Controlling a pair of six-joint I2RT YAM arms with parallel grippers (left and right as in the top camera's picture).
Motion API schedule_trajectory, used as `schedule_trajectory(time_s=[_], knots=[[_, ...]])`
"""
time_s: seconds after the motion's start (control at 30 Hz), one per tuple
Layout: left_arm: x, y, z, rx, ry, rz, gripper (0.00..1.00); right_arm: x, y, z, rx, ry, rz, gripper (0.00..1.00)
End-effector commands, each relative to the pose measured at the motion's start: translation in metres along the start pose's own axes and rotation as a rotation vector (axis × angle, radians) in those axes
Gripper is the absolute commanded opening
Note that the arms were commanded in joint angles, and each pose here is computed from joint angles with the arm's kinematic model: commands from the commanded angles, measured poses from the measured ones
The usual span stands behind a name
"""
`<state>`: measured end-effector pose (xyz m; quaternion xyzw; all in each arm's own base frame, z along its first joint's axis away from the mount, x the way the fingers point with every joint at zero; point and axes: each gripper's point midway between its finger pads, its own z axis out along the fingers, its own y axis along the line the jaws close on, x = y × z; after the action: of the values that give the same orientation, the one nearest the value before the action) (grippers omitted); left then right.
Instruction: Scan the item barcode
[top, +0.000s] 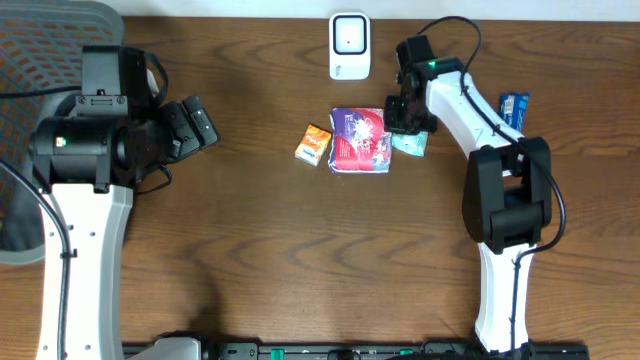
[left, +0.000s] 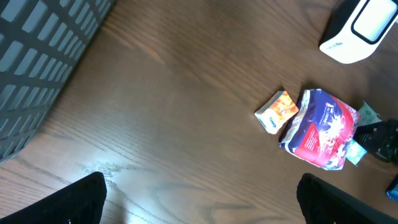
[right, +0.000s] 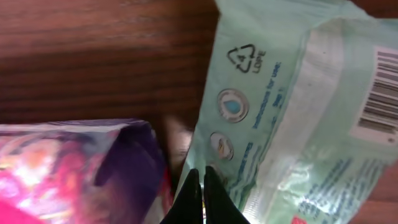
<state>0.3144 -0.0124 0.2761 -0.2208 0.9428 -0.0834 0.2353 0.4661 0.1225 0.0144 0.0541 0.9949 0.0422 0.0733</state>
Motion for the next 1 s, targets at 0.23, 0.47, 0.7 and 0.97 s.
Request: schedule_trajectory(time_s=[0.23, 0.47, 0.7, 0.97], knots=[[0.000, 0.003, -0.001, -0.008, -0.002, -0.001, 0.98, 0.006, -0.049, 0.001, 0.170, 0.020, 0.075, 0.01], [0.000, 0.002, -0.001, -0.008, -0.003, -0.001, 0.98, 0.007, -0.073, -0.002, 0.209, 0.044, 0.091, 0.01], [0.000, 0.002, -0.001, -0.008, -0.003, -0.001, 0.98, -0.005, -0.079, -0.034, 0.241, 0.038, 0.065, 0.04], [0.000, 0.003, -0.001, -0.008, -0.002, -0.001, 0.98, 0.001, -0.009, -0.068, -0.130, 0.112, -0.124, 0.54]])
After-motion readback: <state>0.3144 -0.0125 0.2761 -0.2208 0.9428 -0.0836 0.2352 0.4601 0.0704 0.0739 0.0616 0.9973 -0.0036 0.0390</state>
